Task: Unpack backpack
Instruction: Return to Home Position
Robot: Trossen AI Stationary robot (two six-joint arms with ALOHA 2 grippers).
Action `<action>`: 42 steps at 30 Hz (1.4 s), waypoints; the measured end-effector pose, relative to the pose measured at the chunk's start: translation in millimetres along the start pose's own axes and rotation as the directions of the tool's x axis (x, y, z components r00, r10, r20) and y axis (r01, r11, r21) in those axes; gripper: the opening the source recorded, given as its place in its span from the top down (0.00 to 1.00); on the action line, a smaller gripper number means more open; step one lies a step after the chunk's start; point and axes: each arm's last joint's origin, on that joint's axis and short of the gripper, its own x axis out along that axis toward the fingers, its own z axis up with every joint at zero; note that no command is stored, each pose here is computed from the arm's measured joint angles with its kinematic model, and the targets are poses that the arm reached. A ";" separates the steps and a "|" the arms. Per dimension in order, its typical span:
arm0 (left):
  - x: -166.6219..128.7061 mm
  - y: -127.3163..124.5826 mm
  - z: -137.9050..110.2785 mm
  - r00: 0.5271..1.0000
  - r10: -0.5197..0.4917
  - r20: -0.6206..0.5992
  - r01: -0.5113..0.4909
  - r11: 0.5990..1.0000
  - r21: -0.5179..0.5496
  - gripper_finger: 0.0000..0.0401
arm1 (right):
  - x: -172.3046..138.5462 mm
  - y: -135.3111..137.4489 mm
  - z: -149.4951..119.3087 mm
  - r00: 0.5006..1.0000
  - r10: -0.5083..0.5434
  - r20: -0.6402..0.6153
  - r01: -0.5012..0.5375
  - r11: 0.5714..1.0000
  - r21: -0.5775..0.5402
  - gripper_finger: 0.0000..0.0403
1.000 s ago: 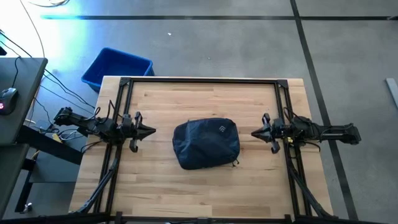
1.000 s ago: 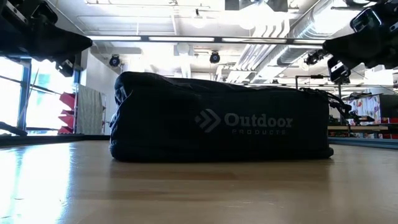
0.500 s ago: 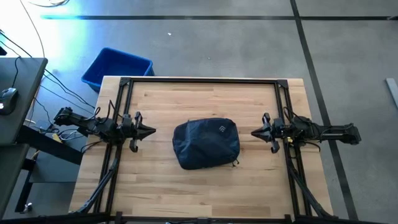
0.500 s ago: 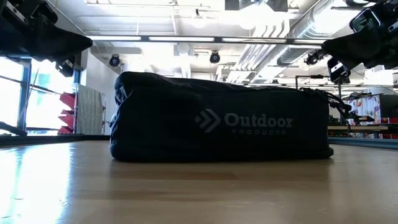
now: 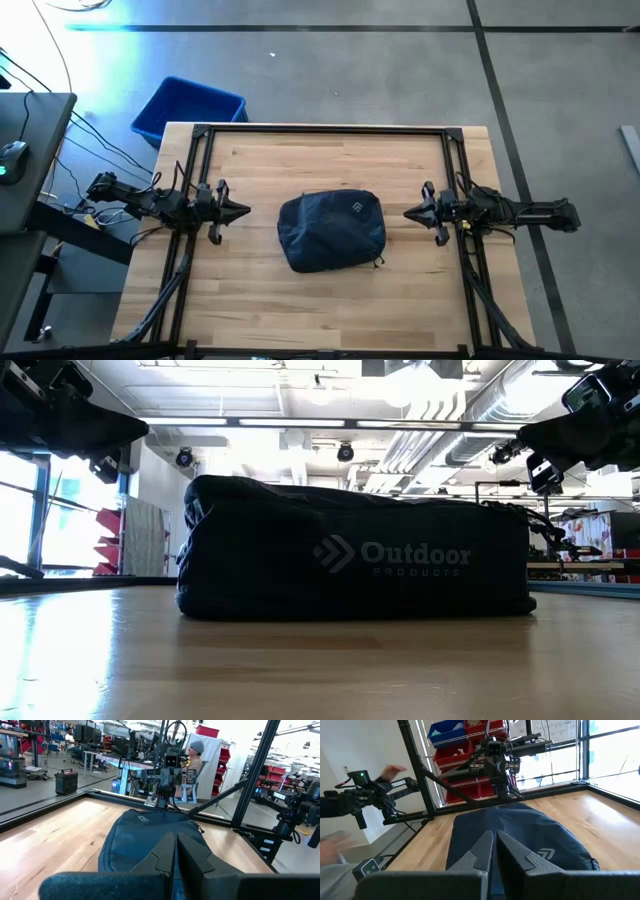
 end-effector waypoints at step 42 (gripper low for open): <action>5.1 25.9 0.1 0.999 -0.005 -0.046 0.018 0.955 0.296 1.00 | 0.1 -0.4 -0.3 1.000 -0.011 0.000 0.011 1.000 0.000 0.98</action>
